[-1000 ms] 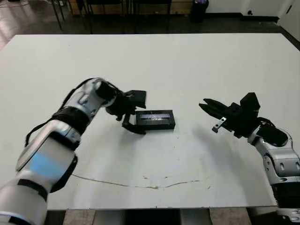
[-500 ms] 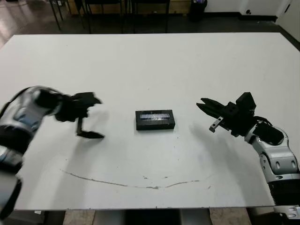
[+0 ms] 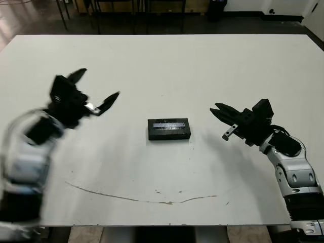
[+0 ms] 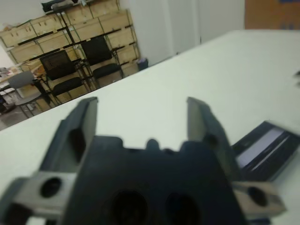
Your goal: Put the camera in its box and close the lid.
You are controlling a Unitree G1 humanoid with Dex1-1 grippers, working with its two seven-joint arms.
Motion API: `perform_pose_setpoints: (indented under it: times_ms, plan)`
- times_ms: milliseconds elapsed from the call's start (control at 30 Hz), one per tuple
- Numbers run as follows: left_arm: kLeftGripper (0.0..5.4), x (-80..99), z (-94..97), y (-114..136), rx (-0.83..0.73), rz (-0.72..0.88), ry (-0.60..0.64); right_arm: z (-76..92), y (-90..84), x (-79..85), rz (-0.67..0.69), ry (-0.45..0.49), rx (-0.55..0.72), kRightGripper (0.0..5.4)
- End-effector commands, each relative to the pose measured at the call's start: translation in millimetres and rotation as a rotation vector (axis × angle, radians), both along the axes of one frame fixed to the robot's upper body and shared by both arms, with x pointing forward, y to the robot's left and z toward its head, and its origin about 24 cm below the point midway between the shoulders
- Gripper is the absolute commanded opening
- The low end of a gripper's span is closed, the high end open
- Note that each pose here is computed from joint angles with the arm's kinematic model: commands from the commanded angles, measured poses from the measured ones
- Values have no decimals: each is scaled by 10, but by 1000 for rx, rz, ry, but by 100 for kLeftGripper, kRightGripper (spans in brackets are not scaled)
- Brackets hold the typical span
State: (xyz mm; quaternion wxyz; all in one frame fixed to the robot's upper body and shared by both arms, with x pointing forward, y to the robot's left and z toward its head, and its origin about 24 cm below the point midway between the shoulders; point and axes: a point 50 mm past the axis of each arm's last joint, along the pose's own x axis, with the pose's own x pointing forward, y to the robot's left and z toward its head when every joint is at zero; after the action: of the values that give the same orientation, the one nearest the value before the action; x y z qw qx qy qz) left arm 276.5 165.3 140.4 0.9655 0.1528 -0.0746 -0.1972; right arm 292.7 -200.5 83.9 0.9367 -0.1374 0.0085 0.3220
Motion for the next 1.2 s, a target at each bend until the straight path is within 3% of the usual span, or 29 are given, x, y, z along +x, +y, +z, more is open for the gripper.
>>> perform_pose_setpoints:
  times_ms: [33,200,367,667,933,1067,1200]
  plan:
    - [241,-45,-30,-256,24,-46,23,-46,-9,-10,-17,15,9,0]
    - [117,-39,-81,-629,81,-154,27,-72,-5,-15,-37,16,10,0]
    - [1,-11,-362,-897,170,-180,138,-90,-5,-26,-41,11,20,0]
    - [1,-36,-912,-1115,300,-207,366,-90,-29,-58,-46,0,0,0]
    - [1,-185,-1314,-968,405,-190,586,-55,-18,-64,-49,13,0,0]
    - [1,-244,-1349,-850,354,-186,654,-40,-13,-54,-44,7,-9,0]
    - [1,-257,-1125,-779,268,-187,657,-34,-11,-48,-35,10,13,0]
